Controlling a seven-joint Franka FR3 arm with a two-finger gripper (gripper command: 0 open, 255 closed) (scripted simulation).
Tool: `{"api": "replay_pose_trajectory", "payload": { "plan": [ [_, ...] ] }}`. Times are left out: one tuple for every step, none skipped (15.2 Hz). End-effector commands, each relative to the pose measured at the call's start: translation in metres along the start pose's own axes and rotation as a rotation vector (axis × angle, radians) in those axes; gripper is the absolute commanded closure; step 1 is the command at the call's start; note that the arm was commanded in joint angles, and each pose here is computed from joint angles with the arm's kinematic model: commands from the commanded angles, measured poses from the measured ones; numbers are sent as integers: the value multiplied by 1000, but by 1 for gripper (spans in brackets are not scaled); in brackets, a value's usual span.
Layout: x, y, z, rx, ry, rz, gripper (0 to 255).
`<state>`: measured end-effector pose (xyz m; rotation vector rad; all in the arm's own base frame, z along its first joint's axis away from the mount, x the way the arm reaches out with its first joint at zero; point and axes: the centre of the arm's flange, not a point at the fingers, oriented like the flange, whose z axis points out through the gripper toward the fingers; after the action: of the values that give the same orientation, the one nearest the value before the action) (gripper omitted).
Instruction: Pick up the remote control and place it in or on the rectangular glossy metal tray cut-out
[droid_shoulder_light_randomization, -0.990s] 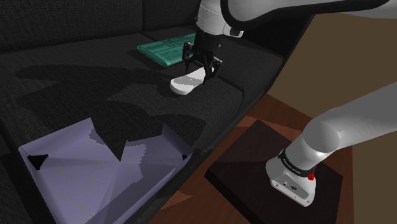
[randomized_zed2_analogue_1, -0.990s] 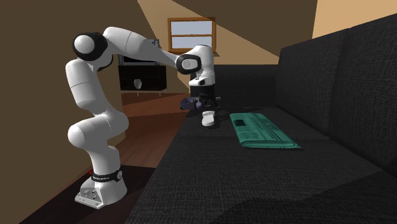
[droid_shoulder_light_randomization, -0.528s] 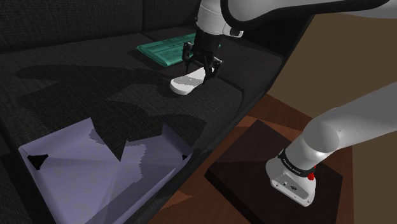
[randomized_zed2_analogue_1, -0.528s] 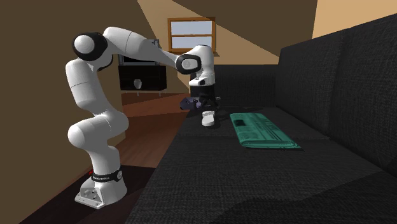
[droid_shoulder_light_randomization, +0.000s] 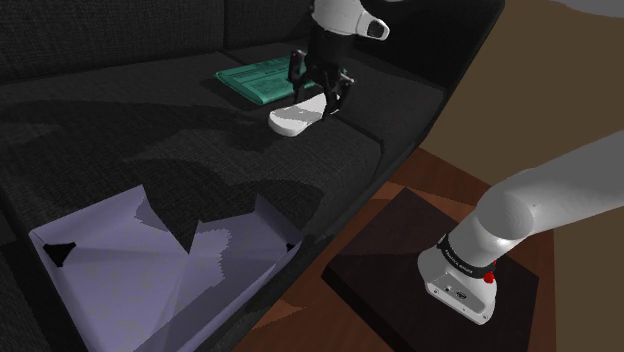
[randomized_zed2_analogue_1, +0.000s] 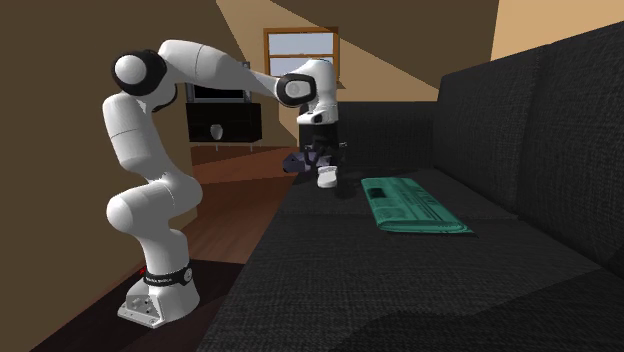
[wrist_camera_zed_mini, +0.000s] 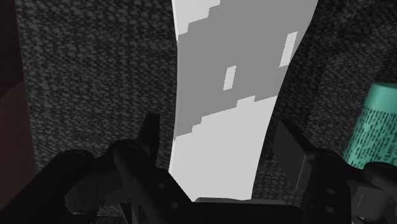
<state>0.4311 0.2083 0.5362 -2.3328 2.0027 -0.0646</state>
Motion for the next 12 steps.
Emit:
{"api": "replay_pose_trajectory", "payload": {
  "plan": [
    [0, -1, -10, 0, 0, 0, 255],
    [0, -1, -16, 0, 0, 0, 255],
    [0, -2, -21, 0, 0, 0, 255],
    [0, -2, -26, 0, 0, 0, 255],
    [0, -3, -32, 0, 0, 0, 255],
    [0, -3, -37, 0, 0, 0, 255],
    [0, -4, -42, 0, 0, 0, 255],
    [0, -4, -47, 0, 0, 0, 255],
    [0, -4, -53, 0, 0, 0, 255],
    [-1, -5, -58, 0, 0, 0, 255],
    [-1, -5, -63, 0, 0, 0, 255],
    [-1, -6, -68, 0, 0, 0, 255]
  ]
}}
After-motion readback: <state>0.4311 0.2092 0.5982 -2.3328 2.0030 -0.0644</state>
